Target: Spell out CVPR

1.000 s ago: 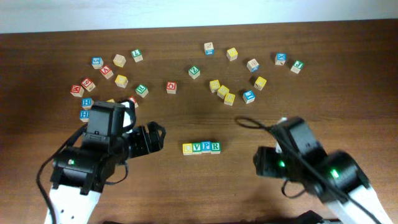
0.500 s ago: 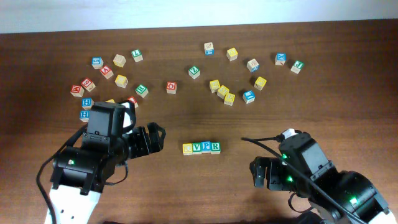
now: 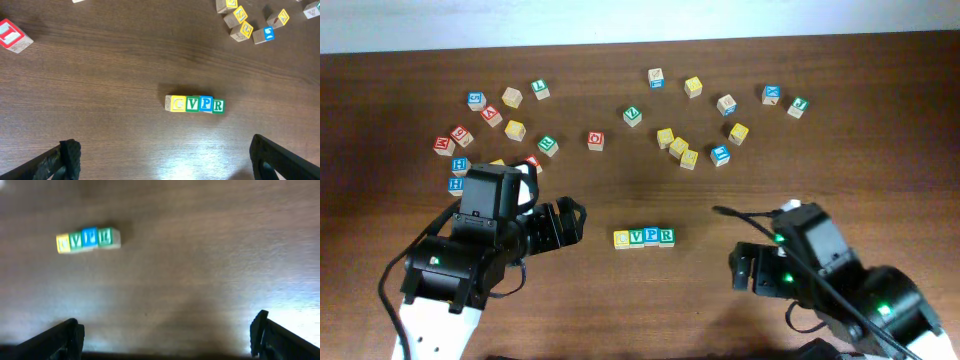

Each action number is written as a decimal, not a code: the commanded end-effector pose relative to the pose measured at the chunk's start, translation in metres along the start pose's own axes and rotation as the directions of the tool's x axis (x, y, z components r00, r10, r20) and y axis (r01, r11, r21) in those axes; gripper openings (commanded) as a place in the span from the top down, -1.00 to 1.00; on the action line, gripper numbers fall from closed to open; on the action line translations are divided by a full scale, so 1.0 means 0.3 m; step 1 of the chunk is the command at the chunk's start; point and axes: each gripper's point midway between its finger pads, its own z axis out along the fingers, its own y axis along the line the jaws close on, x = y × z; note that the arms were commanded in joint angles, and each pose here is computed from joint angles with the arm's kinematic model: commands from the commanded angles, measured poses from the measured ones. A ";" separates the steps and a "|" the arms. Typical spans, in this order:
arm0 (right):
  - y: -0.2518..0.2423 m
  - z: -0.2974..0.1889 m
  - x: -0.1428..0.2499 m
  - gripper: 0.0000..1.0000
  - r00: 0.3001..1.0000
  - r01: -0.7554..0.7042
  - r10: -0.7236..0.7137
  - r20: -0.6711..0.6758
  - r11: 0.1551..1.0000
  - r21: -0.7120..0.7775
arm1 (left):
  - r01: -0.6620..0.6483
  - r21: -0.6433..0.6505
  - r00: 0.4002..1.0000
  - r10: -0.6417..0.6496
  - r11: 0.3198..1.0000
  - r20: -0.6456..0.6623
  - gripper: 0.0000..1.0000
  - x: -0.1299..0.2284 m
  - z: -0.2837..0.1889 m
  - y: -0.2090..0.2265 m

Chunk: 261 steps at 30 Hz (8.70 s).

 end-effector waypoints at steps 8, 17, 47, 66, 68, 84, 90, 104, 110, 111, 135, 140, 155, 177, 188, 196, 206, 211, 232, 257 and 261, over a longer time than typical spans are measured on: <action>-0.023 -0.090 -0.179 -0.97 0.899 0.205 -0.159 0.408 0.976 -0.071 | 0.001 -0.010 1.000 -0.001 1.000 0.008 -0.99 -0.002 -0.003 0.008; -0.013 -0.028 -0.223 -0.97 0.722 0.328 -0.189 0.666 0.941 -0.089 | 0.001 -0.010 1.000 -0.001 1.000 0.008 -0.98 -0.002 -0.003 0.009; -0.094 -0.004 -0.252 -0.97 0.308 0.354 -0.138 0.941 0.935 0.021 | 0.001 -0.010 1.000 -0.001 1.000 0.008 -0.98 -0.002 -0.003 0.008; -0.176 0.134 -0.224 -0.97 0.428 0.268 -0.174 0.887 0.962 0.060 | 0.001 -0.010 1.000 -0.001 1.000 0.008 -0.98 -0.002 -0.003 0.008; -0.201 0.171 -0.208 -0.96 0.476 0.246 -0.179 0.861 0.967 0.065 | 0.001 -0.010 1.000 -0.001 1.000 0.008 -0.98 -0.002 -0.003 0.008; -0.263 0.164 -0.222 -0.97 0.449 0.226 -0.292 0.844 0.951 0.209 | 0.001 -0.010 1.000 -0.001 1.000 0.008 -0.98 -0.002 -0.003 0.009; -0.262 0.164 -0.222 -0.97 0.451 0.225 -0.289 0.845 0.952 0.205 | 0.001 -0.010 1.000 -0.001 1.000 0.008 -0.98 -0.002 -0.003 0.009; -0.258 0.166 -0.220 -0.97 0.460 0.212 -0.250 0.852 0.963 0.168 | 0.000 -0.010 1.000 0.000 1.000 0.008 -0.99 -0.002 -0.003 0.009; -0.255 0.167 -0.220 -0.97 0.461 0.215 -0.250 0.852 0.962 0.167 | 0.001 -0.010 1.000 -0.001 1.000 0.008 -0.98 -0.002 -0.003 0.008; -0.255 0.167 -0.220 -0.97 0.461 0.215 -0.250 0.852 0.962 0.167 | 0.001 -0.010 1.000 -0.001 1.000 0.008 -0.99 -0.002 -0.003 0.009; -0.252 0.163 -0.221 -0.97 0.456 0.219 -0.250 0.854 0.962 0.165 | 0.000 -0.010 1.000 0.000 1.000 0.008 -0.98 -0.002 -0.003 0.008; -0.252 0.163 -0.221 -0.97 0.456 0.219 -0.250 0.854 0.962 0.165 | 0.000 -0.010 1.000 0.000 1.000 0.008 -0.98 -0.002 -0.003 0.008; -0.252 0.163 -0.221 -0.97 0.456 0.219 -0.250 0.854 0.962 0.165 | 0.004 -0.043 1.000 -0.005 0.999 -0.020 -0.98 0.019 0.001 0.030; -0.252 0.163 -0.221 -0.97 0.456 0.219 -0.250 0.854 0.962 0.165 | -0.289 -0.119 0.952 0.298 0.950 0.067 -0.98 -0.042 0.005 0.065; -0.252 0.163 -0.221 -0.97 0.456 0.219 -0.250 0.854 0.962 0.165 | -0.214 -0.174 0.922 0.258 0.961 0.289 -0.99 0.047 -0.148 0.180; -0.252 0.163 -0.221 -0.97 0.456 0.219 -0.250 0.854 0.962 0.165 | -0.171 -0.191 0.901 0.232 0.967 0.366 -0.98 0.083 -0.119 0.240; -0.252 0.163 -0.221 -0.96 0.456 0.219 -0.250 0.854 0.962 0.165 | -0.189 -0.146 0.830 0.238 0.971 0.505 -0.98 0.122 -0.142 0.235; -0.252 0.163 -0.221 -0.97 0.456 0.219 -0.250 0.854 0.962 0.165 | -0.316 -0.147 0.797 0.346 0.937 0.495 -0.98 0.125 -0.093 0.207; -0.252 0.163 -0.221 -0.97 0.456 0.219 -0.250 0.854 0.962 0.165 | -0.285 -0.170 0.432 0.285 0.943 0.856 -0.98 -0.013 -0.002 0.254; -0.252 0.163 -0.221 -0.97 0.456 0.219 -0.250 0.854 0.962 0.165 | -0.179 -0.263 0.493 0.318 0.948 0.810 -0.99 0.002 0.057 0.360; -0.252 0.163 -0.221 -0.96 0.456 0.219 -0.250 0.854 0.962 0.165 | -0.181 -0.263 0.493 0.319 0.948 0.810 -0.99 0.003 0.058 0.359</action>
